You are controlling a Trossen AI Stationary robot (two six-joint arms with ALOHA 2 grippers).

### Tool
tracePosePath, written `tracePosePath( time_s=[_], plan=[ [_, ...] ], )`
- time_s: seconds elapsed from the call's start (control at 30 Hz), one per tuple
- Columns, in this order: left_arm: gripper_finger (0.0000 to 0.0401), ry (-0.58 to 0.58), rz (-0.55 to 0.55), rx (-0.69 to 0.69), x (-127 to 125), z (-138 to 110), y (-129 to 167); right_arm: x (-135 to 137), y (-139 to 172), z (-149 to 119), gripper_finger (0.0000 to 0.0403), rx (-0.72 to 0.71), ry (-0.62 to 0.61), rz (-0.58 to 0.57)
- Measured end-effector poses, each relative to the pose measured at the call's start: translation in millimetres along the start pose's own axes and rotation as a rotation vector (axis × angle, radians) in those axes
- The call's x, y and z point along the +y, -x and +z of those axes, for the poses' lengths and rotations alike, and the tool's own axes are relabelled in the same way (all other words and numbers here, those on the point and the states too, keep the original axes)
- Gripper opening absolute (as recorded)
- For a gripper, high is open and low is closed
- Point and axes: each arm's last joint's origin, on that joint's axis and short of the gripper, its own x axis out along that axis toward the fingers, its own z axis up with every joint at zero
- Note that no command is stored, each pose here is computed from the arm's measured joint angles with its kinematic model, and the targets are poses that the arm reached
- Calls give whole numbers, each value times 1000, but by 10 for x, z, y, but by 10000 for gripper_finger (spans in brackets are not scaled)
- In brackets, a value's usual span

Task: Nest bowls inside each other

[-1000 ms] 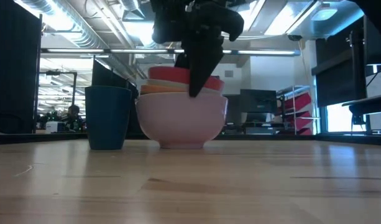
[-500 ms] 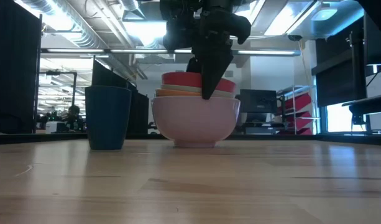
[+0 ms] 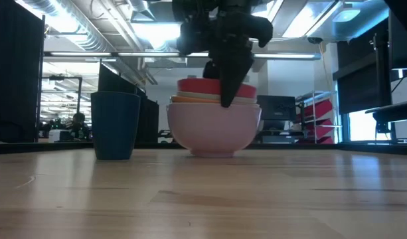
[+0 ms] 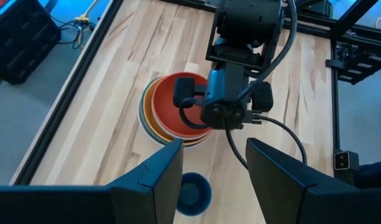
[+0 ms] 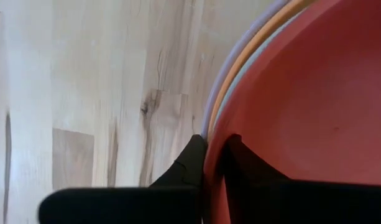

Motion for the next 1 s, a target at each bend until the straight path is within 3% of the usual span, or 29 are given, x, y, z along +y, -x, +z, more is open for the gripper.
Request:
tracePosePath(
  time_s=[0.33,1.0],
  plan=[
    [160,-19,0,0,1,0,0,67,1,-381,0,-28,-58,0],
    [160,-37,9,0,25,6,-4,379,61,-533,2,-22,-18,73]
  ],
)
